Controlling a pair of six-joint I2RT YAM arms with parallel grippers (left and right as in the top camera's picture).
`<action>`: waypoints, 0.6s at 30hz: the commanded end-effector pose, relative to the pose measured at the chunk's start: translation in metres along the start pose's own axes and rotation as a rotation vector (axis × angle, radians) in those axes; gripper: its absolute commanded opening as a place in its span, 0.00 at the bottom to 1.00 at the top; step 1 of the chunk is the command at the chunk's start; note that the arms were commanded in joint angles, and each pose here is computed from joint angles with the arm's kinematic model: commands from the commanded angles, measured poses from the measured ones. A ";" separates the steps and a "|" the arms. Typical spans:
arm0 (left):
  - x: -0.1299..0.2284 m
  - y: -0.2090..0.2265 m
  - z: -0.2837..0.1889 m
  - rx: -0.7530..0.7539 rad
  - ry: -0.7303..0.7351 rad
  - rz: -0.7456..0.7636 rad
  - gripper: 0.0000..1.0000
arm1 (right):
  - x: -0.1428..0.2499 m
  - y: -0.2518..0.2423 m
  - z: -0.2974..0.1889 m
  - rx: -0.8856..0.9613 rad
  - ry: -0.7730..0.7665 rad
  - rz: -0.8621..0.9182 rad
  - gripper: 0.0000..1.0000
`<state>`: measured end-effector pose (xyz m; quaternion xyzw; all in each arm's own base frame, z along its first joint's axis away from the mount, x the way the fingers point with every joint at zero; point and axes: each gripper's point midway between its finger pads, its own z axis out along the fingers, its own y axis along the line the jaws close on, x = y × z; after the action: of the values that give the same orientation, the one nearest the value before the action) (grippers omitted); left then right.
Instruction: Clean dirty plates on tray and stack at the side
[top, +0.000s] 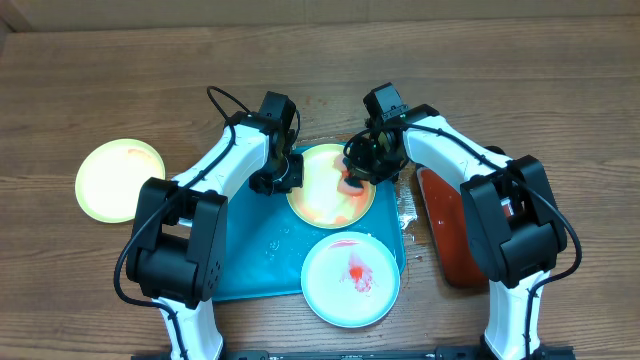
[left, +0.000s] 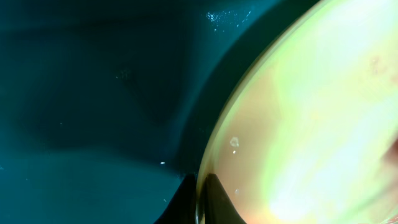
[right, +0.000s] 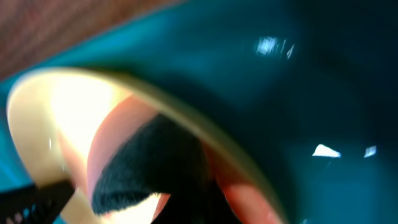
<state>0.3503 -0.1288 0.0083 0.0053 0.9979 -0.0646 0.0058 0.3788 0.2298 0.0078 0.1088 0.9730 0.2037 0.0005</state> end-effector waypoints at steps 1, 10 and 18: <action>0.008 0.028 0.012 -0.113 0.033 -0.023 0.04 | -0.040 -0.049 0.003 0.213 -0.155 0.031 0.04; 0.009 0.028 0.012 -0.113 0.034 -0.024 0.05 | -0.026 -0.070 -0.006 0.344 -0.097 -0.029 0.04; 0.008 0.027 0.012 -0.112 0.030 -0.035 0.04 | -0.006 -0.059 -0.009 0.353 -0.012 -0.124 0.04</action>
<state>0.3509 -0.1320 0.0087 0.0053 0.9973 -0.0735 0.0064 0.3649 0.2025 0.0104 0.0629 0.9925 0.1042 -0.0108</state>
